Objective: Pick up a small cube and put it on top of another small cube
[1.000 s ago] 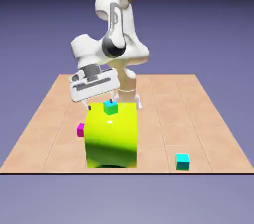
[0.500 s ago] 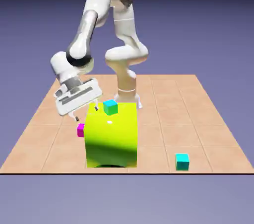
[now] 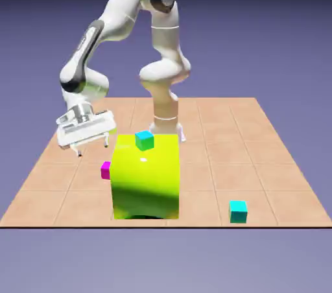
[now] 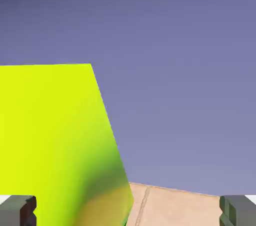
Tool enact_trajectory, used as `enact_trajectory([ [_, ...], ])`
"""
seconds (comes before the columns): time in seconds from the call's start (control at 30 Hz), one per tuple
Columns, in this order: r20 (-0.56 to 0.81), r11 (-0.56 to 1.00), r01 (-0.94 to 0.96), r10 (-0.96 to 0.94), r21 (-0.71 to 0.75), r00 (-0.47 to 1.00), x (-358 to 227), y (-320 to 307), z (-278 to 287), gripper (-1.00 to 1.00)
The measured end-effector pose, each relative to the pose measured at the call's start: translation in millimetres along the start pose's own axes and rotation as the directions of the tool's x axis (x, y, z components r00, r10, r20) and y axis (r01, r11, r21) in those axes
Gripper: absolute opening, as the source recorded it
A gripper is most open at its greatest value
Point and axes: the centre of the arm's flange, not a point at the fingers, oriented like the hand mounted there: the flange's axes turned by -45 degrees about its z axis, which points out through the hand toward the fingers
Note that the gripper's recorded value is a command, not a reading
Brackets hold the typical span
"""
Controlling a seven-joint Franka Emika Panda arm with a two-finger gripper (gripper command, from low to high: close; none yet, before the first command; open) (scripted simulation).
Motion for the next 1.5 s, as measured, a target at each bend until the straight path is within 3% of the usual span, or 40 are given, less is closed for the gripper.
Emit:
enact_trajectory([
  [0.23,-0.002,0.990,0.050,-0.051,-0.130,0.999,-60.9,-14.1,-33.4,0.00],
  [0.63,0.141,0.973,0.015,0.018,-0.230,0.990,-186.4,-124.7,-71.1,0.00],
  [1.03,0.139,0.973,0.018,0.015,-0.231,0.990,-208.3,-110.2,-14.3,0.00],
  [1.07,0.141,0.973,0.016,0.017,-0.229,0.990,-209.7,-110.4,-11.7,-1.00],
  [1.5,0.139,0.973,0.017,0.016,-0.230,0.990,-186.8,-123.6,-69.2,-1.00],
])
